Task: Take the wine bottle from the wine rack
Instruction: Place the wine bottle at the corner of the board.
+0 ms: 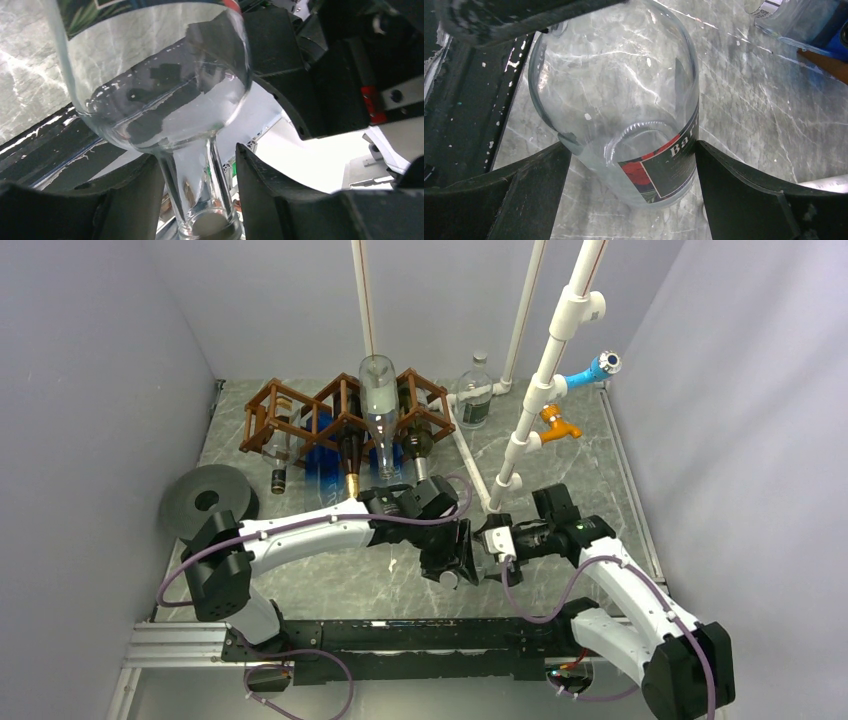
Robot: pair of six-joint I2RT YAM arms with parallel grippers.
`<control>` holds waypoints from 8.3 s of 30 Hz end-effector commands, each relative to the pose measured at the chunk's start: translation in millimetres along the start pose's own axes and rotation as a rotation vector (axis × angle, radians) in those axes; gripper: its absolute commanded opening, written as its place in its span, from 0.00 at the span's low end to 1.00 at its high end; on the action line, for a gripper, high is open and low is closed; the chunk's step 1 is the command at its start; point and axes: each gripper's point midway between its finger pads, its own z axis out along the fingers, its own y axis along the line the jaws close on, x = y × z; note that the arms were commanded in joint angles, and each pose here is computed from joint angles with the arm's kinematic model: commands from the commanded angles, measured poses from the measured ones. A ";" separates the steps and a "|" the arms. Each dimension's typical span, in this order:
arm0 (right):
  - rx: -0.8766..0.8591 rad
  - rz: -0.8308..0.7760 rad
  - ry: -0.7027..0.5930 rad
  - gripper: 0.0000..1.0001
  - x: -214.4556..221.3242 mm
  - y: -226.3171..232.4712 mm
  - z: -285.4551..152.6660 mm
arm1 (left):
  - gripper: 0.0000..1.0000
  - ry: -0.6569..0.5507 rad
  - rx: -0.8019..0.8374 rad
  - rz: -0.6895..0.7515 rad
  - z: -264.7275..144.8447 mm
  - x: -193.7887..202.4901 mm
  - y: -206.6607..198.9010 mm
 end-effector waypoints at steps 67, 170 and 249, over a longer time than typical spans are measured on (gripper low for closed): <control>0.046 0.297 -0.118 0.99 -42.7 -2.3 -56.7 | 0.92 -0.274 0.366 0.463 -92.6 -21.7 -37.1; 0.977 0.627 0.129 0.00 -2.4 -150.0 -281.3 | 1.00 -1.242 -0.567 0.933 -295.1 -152.0 98.2; 1.440 0.808 -0.110 0.89 87.7 -360.7 -346.4 | 0.99 -1.299 -0.735 0.861 -312.0 -156.9 143.9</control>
